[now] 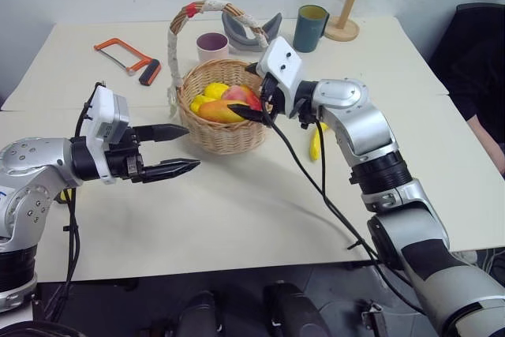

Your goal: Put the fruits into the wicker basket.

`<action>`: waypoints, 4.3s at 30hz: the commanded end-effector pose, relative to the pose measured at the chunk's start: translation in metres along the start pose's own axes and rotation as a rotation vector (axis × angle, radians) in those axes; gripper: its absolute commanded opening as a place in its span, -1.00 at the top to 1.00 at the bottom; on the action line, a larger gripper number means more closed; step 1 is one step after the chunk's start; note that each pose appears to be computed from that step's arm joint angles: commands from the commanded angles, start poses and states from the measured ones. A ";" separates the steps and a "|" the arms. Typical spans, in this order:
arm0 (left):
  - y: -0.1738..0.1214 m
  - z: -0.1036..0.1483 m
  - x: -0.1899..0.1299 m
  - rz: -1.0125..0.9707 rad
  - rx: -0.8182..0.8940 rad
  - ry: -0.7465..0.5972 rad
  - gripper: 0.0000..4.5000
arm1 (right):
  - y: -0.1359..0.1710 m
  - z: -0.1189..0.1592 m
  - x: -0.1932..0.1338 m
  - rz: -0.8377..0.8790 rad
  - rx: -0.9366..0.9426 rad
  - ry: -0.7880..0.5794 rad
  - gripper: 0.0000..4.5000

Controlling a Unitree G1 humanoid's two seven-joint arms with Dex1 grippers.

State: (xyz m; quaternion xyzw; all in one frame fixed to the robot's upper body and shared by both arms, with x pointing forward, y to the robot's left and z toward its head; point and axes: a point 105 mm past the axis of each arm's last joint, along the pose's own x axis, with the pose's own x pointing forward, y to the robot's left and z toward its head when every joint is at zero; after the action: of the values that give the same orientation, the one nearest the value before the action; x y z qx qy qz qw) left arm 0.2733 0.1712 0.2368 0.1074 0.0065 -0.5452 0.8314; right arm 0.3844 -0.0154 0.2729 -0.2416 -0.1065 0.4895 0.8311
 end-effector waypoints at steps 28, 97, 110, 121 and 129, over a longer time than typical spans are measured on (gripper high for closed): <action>-0.004 0.020 0.027 -0.097 0.089 -0.059 -0.61 | -0.007 -0.145 -0.111 -0.795 0.715 0.445 -0.97; 0.018 0.032 0.014 0.078 0.099 -0.098 -0.61 | -0.038 0.013 -0.012 -0.422 0.284 -0.035 -0.29; 0.020 0.036 0.011 0.119 0.108 -0.135 -0.61 | -0.049 -0.024 0.022 -0.437 0.281 -0.006 0.78; 0.020 0.034 0.026 0.075 0.098 -0.171 -0.61 | -0.073 -0.012 -0.102 -0.686 0.228 -0.188 0.92; 0.021 0.032 0.042 -0.029 0.067 -0.204 -0.61 | -0.071 -0.050 -0.246 -0.902 0.154 0.066 0.92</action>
State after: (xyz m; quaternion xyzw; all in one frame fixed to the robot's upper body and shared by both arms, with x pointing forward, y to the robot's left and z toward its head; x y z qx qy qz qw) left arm 0.3074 0.1390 0.2570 0.0648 -0.0734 -0.5553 0.8259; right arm 0.3514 -0.2646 0.2625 -0.1149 -0.1056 0.0818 0.9844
